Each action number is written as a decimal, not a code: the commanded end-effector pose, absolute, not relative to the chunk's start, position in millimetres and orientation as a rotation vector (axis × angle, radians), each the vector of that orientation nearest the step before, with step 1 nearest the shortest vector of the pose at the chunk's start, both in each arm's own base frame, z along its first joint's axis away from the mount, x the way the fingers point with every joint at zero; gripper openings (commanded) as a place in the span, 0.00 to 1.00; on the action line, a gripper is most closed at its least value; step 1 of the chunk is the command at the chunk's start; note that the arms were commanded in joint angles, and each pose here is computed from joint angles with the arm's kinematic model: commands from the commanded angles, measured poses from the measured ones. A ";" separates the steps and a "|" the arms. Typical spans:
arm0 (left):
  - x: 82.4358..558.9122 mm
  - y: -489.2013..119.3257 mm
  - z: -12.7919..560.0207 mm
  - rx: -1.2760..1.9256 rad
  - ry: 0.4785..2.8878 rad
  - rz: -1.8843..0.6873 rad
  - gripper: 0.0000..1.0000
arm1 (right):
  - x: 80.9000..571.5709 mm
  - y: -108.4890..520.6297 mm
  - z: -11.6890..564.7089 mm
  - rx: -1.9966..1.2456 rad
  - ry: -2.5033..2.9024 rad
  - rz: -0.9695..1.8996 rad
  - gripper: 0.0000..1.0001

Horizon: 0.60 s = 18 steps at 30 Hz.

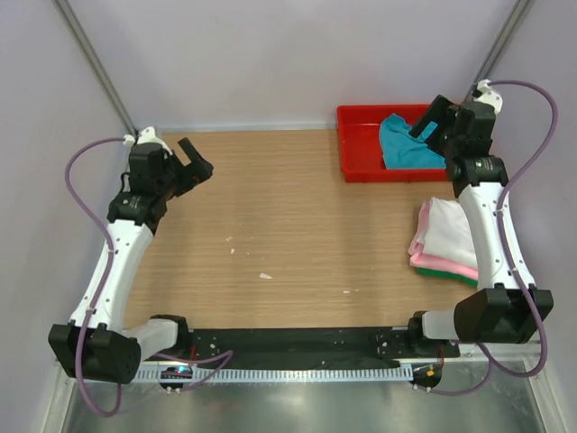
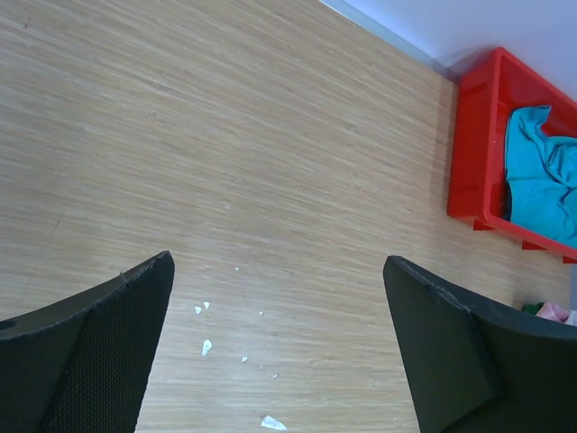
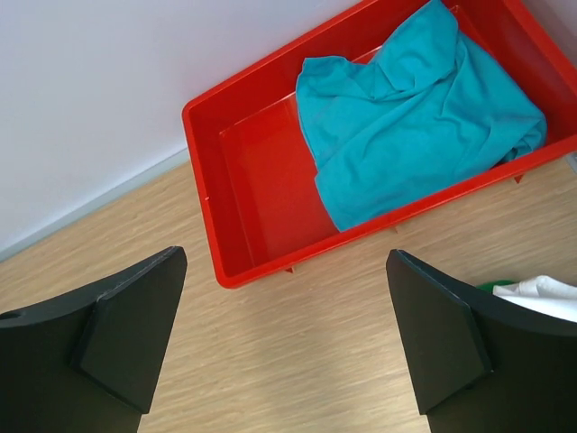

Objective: Fold and stack the t-shirts
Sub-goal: Grab the tshirt from the pile

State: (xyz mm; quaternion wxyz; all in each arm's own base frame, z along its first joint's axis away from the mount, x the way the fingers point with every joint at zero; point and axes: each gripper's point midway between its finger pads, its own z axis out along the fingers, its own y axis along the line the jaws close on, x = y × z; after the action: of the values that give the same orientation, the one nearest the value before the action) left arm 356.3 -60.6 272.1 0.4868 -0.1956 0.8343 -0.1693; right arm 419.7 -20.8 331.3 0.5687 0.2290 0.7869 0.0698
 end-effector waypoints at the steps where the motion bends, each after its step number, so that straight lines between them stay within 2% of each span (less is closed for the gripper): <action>1: 362.6 -60.4 290.1 -0.426 1.965 -0.418 1.00 | 434.5 -26.7 354.2 0.532 1.756 0.148 1.00; 8: 363.0 -71.2 281.9 -0.376 1.999 -0.468 1.00 | 468.3 -44.8 351.4 0.585 1.738 0.056 1.00; 12: 363.4 -75.2 277.5 -0.361 2.014 -0.487 1.00 | 503.6 -58.1 346.2 0.611 1.717 -0.007 1.00; 14: 364.1 -78.4 277.1 -0.357 2.019 -0.507 1.00 | 527.1 -64.5 320.4 0.637 1.752 -0.047 1.00; 16: 364.6 -80.0 274.3 -0.354 2.030 -0.515 1.00 | 546.3 -62.8 322.8 0.626 1.748 -0.018 1.00; 17: 365.6 -79.8 272.2 -0.356 2.036 -0.514 1.00 | 562.5 -64.9 295.6 0.636 1.792 -0.029 1.00; 18: 367.1 -80.3 268.8 -0.358 2.046 -0.514 1.00 | 572.8 -67.2 302.7 0.638 1.769 -0.024 1.00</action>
State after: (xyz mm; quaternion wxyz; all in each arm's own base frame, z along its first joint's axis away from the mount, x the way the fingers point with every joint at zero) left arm 359.9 -75.5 267.3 0.4747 -0.1630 0.8420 -0.1980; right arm 543.3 -56.0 285.3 0.5585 0.2653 0.7859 -0.0046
